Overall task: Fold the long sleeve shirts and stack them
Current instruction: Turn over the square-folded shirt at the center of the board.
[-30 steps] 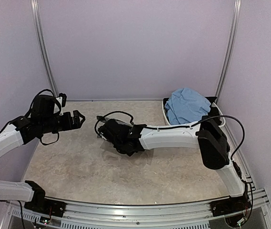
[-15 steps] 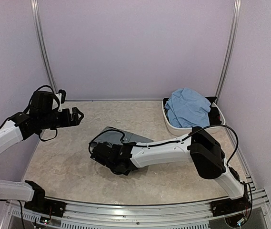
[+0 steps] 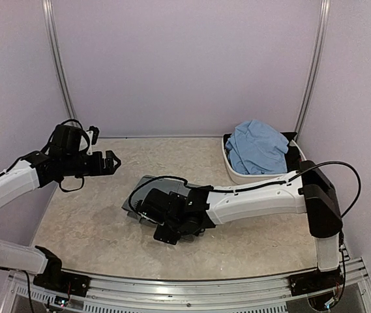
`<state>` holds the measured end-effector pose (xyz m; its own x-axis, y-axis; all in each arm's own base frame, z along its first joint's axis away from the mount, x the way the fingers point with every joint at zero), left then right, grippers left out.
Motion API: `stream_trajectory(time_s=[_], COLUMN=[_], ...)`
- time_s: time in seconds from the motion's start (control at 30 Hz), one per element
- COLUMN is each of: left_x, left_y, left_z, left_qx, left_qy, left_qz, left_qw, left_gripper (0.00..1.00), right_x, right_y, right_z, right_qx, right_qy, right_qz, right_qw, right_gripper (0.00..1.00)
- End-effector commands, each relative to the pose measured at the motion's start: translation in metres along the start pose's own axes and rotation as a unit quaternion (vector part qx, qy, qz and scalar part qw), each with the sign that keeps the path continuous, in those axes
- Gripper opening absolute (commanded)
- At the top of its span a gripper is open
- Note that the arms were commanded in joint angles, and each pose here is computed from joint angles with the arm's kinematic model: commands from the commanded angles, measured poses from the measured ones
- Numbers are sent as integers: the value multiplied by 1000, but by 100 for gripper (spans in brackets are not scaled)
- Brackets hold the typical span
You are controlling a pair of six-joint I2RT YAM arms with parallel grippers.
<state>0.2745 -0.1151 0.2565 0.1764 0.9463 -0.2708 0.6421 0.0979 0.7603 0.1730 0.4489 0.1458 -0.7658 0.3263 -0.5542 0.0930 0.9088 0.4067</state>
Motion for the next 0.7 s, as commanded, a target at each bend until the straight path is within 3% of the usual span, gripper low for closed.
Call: stream_trajectory(time_s=[0.0, 0.17, 0.37, 0.67], left_x=[-10, -28, -44, -54], left_y=[13, 1, -46, -102], left_z=[5, 10, 14, 11], left_qx=[-16, -1, 42, 58], left_qy=[-38, -71, -109, -156], left_qz=[6, 17, 7, -52], left_qw=[999, 997, 993, 985], left_gripper=[99, 99, 99, 99], right_x=[-5, -34, -98, -144], right_y=[-6, -25, -55, -73], right_z=[-33, -44, -23, 20], right_qx=[-30, -29, -58, -45], right_qy=[59, 74, 109, 104], right_qz=[48, 120, 225, 270], right_qw=[997, 989, 966, 956], right_gripper=[100, 97, 94, 91])
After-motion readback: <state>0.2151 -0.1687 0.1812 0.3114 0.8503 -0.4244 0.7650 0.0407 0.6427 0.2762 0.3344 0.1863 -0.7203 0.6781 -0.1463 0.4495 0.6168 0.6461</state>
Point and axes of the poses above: each gripper's point midway between its finger pads, its own z axis out along the fingers, its own x axis along the line the jaws close on, y = z × x, the point moved 8 cm from there along -z, back along the fingers, and after that the axes turned 1 degree about -z, right-handed, at the moved point
